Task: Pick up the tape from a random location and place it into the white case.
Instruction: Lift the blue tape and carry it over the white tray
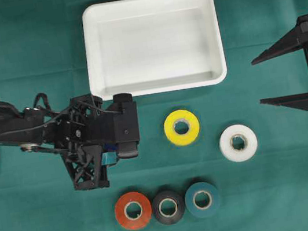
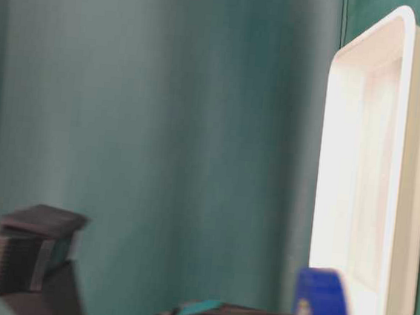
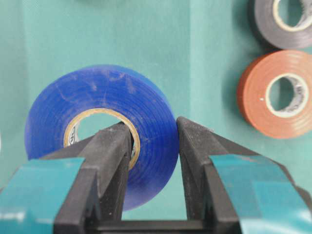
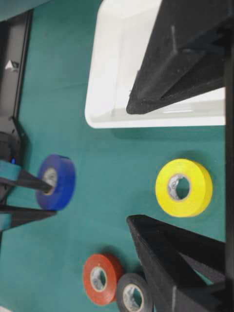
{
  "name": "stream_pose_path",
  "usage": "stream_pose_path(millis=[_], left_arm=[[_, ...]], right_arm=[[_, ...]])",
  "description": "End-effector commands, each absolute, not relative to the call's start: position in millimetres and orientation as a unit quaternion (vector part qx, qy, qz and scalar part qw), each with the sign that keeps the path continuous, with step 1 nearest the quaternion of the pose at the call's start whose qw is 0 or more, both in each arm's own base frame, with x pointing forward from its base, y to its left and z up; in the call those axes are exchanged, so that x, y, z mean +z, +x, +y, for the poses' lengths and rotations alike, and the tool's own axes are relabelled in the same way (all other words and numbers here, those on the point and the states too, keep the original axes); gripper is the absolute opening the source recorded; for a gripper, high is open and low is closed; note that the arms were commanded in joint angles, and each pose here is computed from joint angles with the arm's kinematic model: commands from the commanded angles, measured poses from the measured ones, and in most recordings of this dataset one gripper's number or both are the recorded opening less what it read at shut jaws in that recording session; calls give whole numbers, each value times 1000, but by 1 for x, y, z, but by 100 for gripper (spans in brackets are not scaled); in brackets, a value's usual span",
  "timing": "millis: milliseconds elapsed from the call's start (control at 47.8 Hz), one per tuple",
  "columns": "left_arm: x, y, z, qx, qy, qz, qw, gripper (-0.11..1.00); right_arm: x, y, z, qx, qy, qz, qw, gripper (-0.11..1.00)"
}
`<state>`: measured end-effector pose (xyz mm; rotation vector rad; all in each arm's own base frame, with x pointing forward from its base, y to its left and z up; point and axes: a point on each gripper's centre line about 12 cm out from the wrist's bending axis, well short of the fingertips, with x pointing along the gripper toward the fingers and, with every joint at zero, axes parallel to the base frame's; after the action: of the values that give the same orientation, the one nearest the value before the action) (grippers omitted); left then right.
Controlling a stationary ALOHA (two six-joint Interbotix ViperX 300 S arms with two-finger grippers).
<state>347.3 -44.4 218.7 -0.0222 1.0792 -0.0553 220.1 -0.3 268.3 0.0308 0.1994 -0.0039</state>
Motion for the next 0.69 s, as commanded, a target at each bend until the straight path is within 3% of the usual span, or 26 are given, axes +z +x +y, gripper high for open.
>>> stream_pose_path(millis=[0,335,669], left_arm=[[253,349,-44,-29,-9,484,875,23],[309,338,-43,-30,-9,460,887,23],[312,337,-43,-30,-9,459,888,23]], right_arm=[[279,223,-1,-2,15,86,996,92],[279,223,-1,-2,15,86,996,92],[278,223,-1,-2,14,90,996,92]])
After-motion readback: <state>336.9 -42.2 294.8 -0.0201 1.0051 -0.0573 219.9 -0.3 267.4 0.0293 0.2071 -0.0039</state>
